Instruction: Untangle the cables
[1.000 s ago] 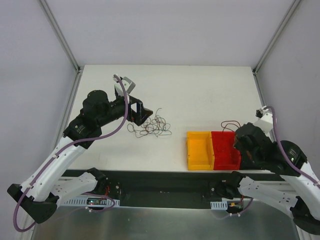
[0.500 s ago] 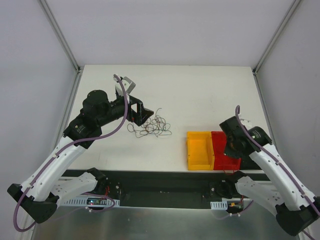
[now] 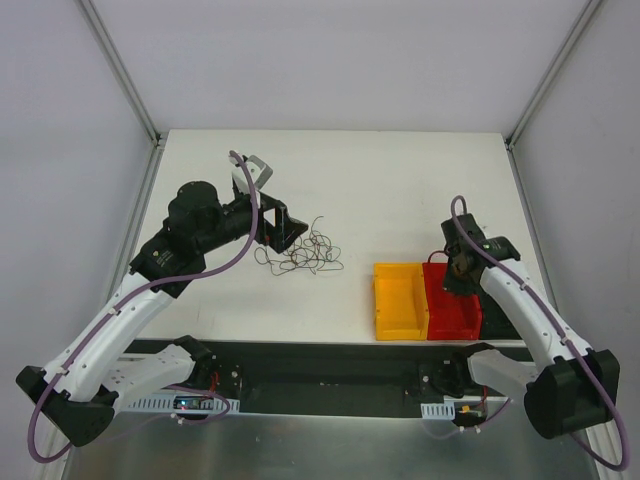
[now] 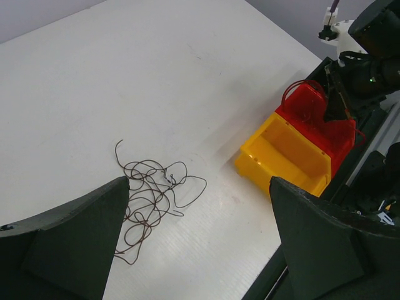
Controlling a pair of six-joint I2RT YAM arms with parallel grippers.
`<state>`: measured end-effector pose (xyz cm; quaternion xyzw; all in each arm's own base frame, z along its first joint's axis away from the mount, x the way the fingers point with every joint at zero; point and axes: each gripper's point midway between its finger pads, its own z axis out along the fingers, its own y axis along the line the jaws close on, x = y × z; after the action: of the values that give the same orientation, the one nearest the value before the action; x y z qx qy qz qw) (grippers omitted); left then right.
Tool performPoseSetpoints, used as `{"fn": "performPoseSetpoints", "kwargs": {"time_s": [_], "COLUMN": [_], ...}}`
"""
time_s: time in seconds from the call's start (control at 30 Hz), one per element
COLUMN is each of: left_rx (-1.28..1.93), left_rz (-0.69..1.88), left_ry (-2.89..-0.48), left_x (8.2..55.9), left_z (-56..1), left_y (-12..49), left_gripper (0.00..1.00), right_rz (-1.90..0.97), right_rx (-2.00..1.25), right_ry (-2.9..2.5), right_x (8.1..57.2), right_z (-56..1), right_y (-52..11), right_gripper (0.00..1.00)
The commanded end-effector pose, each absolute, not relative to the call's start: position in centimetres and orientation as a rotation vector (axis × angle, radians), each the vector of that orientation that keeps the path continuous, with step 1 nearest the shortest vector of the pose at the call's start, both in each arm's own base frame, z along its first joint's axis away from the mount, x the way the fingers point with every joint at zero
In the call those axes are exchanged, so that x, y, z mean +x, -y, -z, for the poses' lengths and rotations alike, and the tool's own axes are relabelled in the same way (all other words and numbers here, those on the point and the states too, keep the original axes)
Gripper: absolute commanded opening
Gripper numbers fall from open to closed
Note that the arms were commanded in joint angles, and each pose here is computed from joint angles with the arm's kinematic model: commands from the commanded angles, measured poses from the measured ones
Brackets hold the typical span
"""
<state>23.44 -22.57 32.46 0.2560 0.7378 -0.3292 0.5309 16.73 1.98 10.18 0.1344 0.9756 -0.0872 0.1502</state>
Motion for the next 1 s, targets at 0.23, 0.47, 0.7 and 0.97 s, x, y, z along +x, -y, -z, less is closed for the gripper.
{"fn": "performPoseSetpoints", "kwargs": {"time_s": [0.23, 0.47, 0.7, 0.97], "left_rx": [0.615, 0.619, 0.621, 0.615], "left_rz": [0.826, 0.832, 0.83, 0.814], "left_ry": [-1.724, -1.74, -1.749, -1.779], "left_x": [23.4, 23.7, 23.8, 24.5], "left_z": [-33.1, -32.5, -32.2, -31.3], "left_y": [23.2, 23.5, 23.6, 23.7], "left_gripper": [0.93, 0.93, 0.93, 0.93], "right_rz": [0.061, 0.02, -0.024, -0.022], "right_rx": [0.523, 0.59, 0.561, 0.438], "right_ry": [-2.28, -2.247, -2.274, -2.251], "right_x": [25.2, 23.1, 20.5, 21.0], "right_z": [-7.9, -7.4, -9.0, -12.4], "right_y": [-2.4, -2.0, -2.1, -2.1], "right_gripper": [0.0, 0.19, 0.5, 0.66]}}
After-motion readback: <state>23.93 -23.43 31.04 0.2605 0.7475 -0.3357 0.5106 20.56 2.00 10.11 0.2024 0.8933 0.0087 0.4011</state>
